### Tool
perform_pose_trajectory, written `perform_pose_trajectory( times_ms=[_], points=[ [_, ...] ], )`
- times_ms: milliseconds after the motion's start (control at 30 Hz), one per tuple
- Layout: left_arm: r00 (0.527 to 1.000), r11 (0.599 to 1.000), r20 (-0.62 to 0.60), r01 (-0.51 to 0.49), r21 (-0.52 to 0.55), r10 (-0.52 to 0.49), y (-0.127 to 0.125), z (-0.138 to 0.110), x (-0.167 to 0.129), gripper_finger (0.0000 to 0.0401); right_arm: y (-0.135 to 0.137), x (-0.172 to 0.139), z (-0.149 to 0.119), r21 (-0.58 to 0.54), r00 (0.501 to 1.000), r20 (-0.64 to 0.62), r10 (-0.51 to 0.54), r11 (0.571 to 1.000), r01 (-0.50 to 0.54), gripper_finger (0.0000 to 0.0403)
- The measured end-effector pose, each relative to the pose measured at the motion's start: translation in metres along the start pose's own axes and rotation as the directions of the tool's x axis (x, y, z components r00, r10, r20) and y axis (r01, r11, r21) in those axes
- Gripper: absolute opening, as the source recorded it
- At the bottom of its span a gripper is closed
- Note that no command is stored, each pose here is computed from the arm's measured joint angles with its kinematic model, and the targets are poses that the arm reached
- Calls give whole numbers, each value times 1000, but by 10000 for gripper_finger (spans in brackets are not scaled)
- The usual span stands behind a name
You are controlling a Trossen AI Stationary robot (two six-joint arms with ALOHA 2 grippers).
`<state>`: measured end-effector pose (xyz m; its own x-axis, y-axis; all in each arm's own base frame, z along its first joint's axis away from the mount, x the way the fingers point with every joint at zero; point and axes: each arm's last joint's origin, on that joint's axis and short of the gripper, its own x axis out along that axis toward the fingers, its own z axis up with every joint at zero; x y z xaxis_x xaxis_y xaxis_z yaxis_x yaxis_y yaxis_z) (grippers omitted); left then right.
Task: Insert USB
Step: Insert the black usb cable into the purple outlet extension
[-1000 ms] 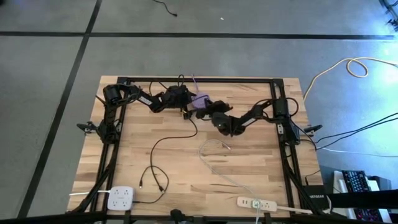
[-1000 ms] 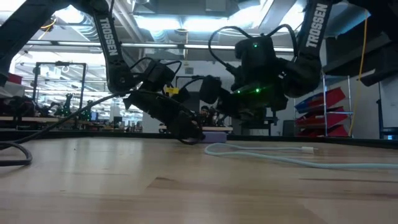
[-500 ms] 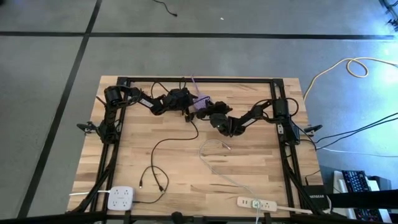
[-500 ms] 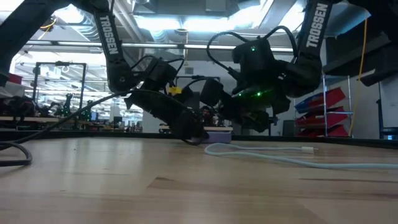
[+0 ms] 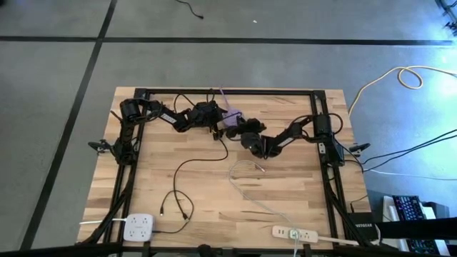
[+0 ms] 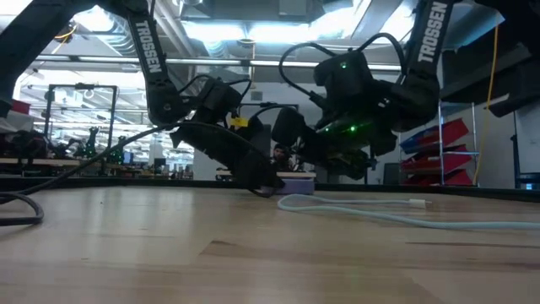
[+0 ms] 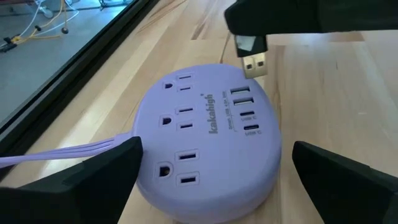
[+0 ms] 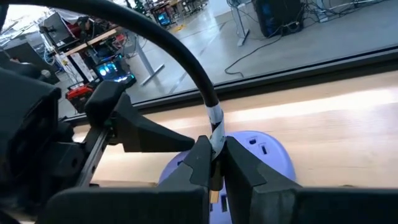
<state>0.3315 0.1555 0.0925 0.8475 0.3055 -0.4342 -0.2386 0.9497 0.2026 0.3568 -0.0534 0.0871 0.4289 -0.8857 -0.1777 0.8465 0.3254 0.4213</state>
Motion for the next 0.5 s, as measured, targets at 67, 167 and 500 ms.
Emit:
perform_pose_trajectory(
  times_ms=[67,167,500],
  points=[
    [1000,1000,0,0,0,0,0,0,0,400,-1,0,-1,-19,1000,0,-16,1000,16,1],
    [1000,1000,1,1,0,-1,0,0,0,400,-2,0,-2,-30,1000,-3,-24,999,24,1],
    [1000,1000,1,2,-1,-2,0,0,0,400,-6,4,-2,-22,999,-18,-37,999,37,1]
  ],
)
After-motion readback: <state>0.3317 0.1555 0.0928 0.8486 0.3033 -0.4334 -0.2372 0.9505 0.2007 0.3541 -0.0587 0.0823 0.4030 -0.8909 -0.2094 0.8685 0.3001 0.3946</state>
